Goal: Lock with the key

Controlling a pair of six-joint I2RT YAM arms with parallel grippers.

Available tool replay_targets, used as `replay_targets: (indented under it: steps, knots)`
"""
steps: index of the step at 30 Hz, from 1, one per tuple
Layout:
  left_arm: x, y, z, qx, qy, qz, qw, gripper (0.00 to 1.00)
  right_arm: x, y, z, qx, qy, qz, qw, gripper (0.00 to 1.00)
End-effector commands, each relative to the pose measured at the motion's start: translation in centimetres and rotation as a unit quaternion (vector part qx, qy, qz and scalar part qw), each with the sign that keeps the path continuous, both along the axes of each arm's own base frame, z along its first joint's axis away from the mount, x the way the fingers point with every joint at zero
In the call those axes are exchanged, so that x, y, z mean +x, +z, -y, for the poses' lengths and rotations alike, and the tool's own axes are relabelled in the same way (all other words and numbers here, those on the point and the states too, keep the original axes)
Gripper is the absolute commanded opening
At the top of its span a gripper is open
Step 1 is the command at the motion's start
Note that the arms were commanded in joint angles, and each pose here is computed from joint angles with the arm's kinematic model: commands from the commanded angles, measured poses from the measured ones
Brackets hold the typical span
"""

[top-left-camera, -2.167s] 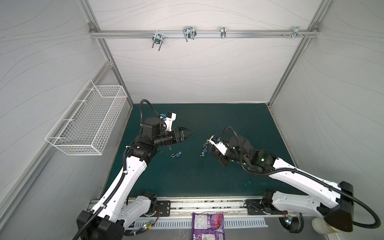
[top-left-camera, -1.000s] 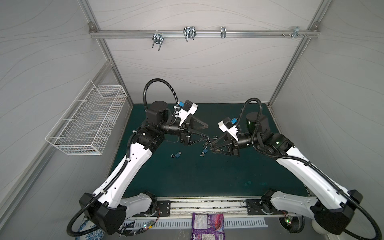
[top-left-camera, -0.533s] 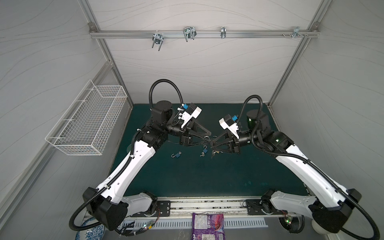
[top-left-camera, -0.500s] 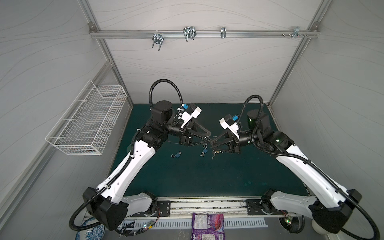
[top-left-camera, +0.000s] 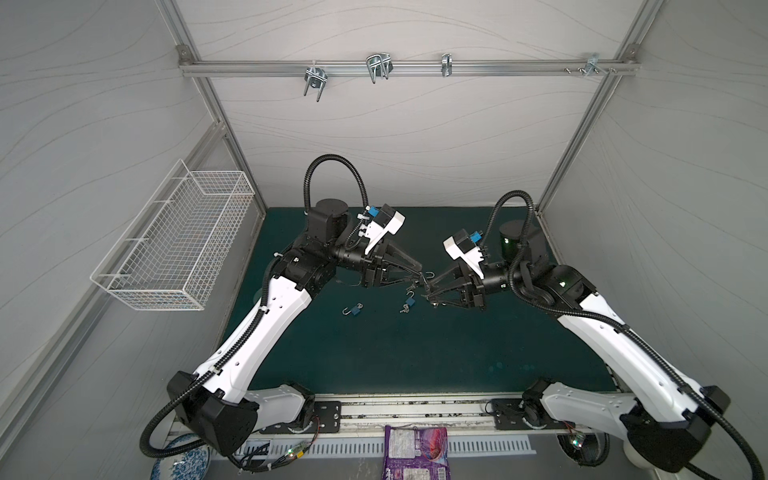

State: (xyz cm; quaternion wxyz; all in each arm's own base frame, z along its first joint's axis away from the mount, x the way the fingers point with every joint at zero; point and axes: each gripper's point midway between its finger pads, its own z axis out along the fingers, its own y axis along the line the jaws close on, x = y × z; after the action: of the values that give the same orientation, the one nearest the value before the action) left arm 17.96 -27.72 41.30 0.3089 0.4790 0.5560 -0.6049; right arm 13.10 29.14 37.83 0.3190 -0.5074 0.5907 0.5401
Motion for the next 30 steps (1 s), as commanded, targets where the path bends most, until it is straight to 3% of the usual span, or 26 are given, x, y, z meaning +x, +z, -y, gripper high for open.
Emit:
replay_targets:
  steps: [1,18,30]
  knots:
    - [0.0,0.5,0.0,0.006,0.011,0.031,0.999,0.33,-0.4,1.6,0.7,0.014,-0.003,0.032,0.999,0.0]
    - [0.6,-0.9,-0.3,0.045,0.041,0.031,0.998,0.19,-0.1,1.0,0.4,-0.002,0.0,0.011,1.0,0.0]
    - [0.6,-0.6,-0.1,0.038,0.035,0.024,0.998,0.22,0.2,0.4,-0.1,-0.012,0.007,-0.008,1.0,0.0]
